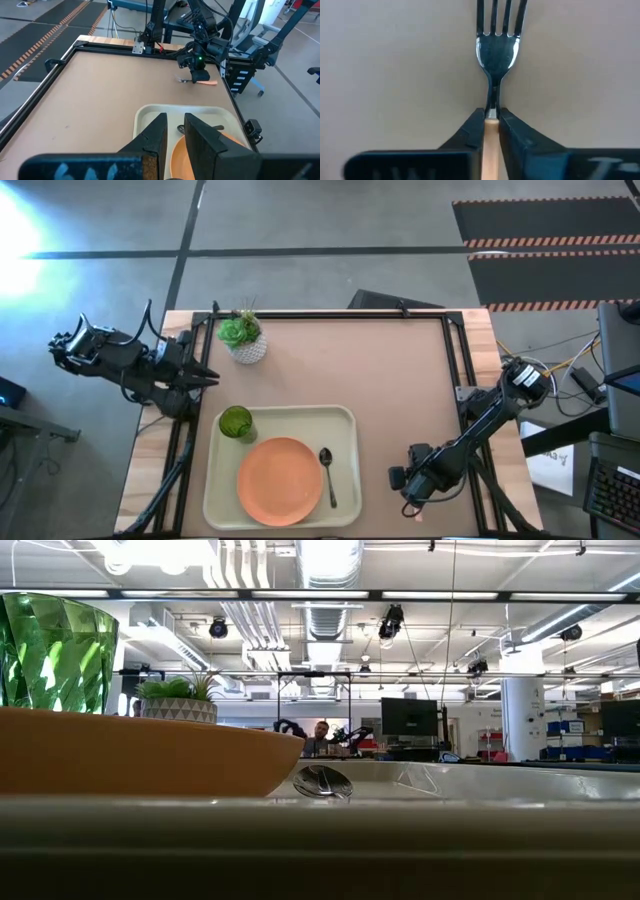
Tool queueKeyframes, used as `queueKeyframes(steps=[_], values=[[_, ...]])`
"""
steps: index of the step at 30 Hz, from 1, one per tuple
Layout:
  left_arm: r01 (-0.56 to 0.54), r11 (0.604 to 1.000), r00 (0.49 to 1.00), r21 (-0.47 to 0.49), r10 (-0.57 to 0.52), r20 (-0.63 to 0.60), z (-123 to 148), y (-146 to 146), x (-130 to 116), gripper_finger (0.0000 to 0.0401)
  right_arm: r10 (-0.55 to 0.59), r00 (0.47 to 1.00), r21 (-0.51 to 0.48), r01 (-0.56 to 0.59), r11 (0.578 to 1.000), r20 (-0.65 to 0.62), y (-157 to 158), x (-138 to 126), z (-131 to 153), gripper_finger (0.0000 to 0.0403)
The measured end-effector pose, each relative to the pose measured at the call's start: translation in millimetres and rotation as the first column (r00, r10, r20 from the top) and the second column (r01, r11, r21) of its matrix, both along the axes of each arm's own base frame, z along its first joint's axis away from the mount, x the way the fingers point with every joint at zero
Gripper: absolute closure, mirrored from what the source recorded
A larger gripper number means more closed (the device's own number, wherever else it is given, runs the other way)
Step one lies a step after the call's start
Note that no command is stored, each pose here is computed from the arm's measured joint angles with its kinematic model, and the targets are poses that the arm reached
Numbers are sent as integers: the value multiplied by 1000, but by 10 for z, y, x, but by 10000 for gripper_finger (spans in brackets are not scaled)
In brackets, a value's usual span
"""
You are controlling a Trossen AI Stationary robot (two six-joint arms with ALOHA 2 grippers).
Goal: Pick and place plate/cup/fork/spoon on tray
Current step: Put the orange fork on the white tray to the right of the black spoon
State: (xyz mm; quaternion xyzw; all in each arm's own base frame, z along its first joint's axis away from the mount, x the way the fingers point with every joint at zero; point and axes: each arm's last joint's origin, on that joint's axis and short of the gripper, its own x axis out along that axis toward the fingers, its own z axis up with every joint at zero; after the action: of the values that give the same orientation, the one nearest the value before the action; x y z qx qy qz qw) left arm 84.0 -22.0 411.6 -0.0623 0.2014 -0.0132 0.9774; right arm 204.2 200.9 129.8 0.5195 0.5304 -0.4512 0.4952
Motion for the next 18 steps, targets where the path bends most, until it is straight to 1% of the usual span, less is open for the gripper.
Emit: queueKeyframes(steps=[1, 5, 9, 12, 14, 16, 18], values=[[0, 1000, 1000, 0, 0, 0, 0, 0, -1, 354, -2, 1000, -3, 2, 1000, -1, 2, 2, -13, 377], [0, 1000, 1000, 0, 0, -1, -1, -1, 2, 354, -5, 1000, -9, 5, 1000, 15, 7, 15, -21, 384], [0, 1000, 1000, 1, 0, -3, -3, -3, 9, 354, -12, 996, -59, 17, 998, 87, 35, 77, 51, 386], [0, 1000, 1000, 1, 0, -4, -4, -4, 11, 354, -14, 988, -145, 37, 989, 154, 59, 151, 155, 387], [0, 1000, 1000, 1, 0, -4, -3, -4, 10, 354, -7, 973, -214, 58, 975, 230, 81, 229, 272, 388], [0, 1000, 1000, 1, 0, -4, -3, -4, 10, 354, 23, 939, -274, 77, 959, 344, 126, 328, 449, 388], [0, 1000, 1000, 1, 0, -4, -3, -4, 10, 354, 63, 900, -336, 95, 937, 431, 146, 415, 595, 388]])
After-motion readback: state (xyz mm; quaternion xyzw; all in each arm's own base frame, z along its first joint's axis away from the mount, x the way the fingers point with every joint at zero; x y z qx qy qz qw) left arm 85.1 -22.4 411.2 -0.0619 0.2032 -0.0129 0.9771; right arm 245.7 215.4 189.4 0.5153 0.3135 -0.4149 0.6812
